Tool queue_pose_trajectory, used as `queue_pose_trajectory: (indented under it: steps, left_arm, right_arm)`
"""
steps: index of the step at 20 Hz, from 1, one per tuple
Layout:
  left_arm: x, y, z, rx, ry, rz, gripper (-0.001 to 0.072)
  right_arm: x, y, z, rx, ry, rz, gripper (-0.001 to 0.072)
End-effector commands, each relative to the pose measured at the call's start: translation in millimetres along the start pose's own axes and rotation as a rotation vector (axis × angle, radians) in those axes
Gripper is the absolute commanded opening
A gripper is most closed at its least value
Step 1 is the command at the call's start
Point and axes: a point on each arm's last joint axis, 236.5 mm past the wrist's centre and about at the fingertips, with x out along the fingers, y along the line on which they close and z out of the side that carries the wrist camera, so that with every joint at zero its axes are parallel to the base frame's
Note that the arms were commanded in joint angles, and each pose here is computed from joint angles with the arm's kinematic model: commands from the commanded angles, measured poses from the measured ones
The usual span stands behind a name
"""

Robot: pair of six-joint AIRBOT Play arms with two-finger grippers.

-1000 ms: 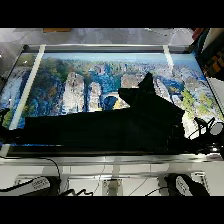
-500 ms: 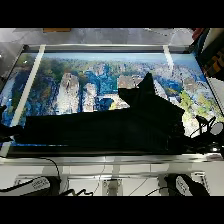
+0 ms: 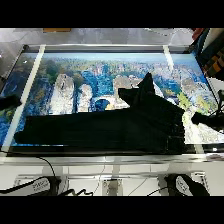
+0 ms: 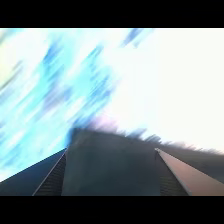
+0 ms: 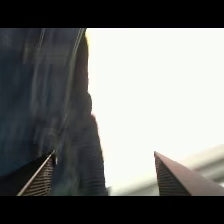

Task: Fold the clothes and pants, and hang the long-sleeved shirts on hangers.

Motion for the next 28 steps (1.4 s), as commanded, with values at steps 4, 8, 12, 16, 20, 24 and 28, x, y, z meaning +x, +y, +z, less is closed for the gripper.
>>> queue_pose_trajectory:
  steps: [4,8,12,16,20,24,28]
  left_arm:
    - [-12,-121,65,0.01,-0.22,-0.271,0.0584]
    - [-11,-155,63,0.119,-0.222,-0.308,0.0584]
    - [-11,-165,62,0.133,-0.219,-0.32,0.0584]
    - [-11,-165,62,0.132,-0.221,-0.319,0.0584]
    - [-11,-165,62,0.132,-0.22,-0.32,0.0584]
    - [-11,-168,61,0.136,-0.219,-0.324,0.0584]
    - [-11,-179,59,0.153,-0.215,-0.338,0.0584]
  right_arm:
    - [61,-53,28,0.438,-0.057,0.047,0.0511]
    - [94,25,6,0.327,0.089,0.499,0.0455]
    - [132,48,-34,0.312,0.254,0.616,0.0465]
    - [157,29,-5,0.415,0.128,0.54,0.0699]
    - [152,30,16,0.437,0.113,0.573,0.0693]
    - [146,53,2,0.376,0.264,0.712,0.0691]
    - [140,67,-15,0.273,0.336,0.823,0.0685]
